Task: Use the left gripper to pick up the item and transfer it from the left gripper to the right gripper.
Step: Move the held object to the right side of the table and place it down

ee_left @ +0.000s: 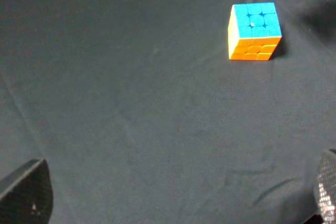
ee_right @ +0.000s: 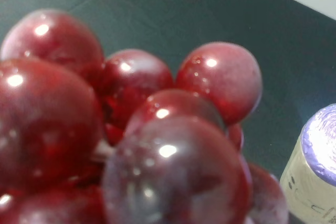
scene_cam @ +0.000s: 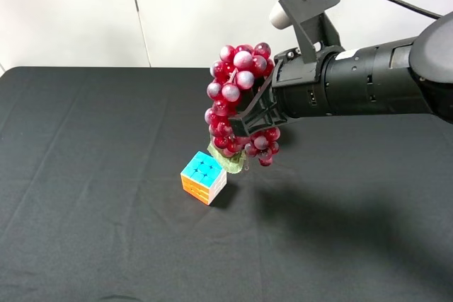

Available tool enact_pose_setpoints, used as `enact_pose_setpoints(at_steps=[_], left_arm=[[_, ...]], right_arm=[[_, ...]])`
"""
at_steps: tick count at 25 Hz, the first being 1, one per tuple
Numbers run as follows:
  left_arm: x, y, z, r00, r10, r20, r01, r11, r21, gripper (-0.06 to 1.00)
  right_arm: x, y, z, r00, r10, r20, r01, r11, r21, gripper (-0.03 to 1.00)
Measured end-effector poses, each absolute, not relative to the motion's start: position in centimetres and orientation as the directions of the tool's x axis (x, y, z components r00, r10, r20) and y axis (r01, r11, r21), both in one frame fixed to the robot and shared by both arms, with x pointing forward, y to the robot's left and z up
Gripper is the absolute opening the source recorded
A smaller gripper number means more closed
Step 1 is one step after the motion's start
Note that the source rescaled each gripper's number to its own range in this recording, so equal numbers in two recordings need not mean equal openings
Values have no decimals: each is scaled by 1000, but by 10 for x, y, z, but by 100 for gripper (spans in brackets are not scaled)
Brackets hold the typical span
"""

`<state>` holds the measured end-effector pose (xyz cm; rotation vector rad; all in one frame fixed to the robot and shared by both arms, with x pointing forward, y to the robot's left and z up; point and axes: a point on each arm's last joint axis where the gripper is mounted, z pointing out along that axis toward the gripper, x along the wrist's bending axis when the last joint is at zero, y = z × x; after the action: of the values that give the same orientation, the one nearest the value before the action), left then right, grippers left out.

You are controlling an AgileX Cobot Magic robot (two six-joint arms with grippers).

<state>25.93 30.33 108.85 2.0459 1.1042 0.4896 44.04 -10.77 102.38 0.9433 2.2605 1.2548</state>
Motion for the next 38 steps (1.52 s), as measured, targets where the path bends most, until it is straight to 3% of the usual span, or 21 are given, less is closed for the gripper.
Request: enact_pose_setpoints(at_steps=[10,30,33,38], left_arm=[[231,317,1044,668,742,-64,483,-366,796,100],[234,313,1040,679,733,-47,449,-363,816,100],[234,313,1040,658,752,-47,459,-351,816,100],[232,312,1040,516,855,-45,512,-266,817,100]], right_arm=[[440,-108,1024,-699,715,-11,369,374,851,0],[440,-108,1024,-698,716,-8,371,372,851,0],[440,-108,1024,-693,721,3,381,362,851,0],[440,-108,1024,-690,724,11,387,355,851,0]])
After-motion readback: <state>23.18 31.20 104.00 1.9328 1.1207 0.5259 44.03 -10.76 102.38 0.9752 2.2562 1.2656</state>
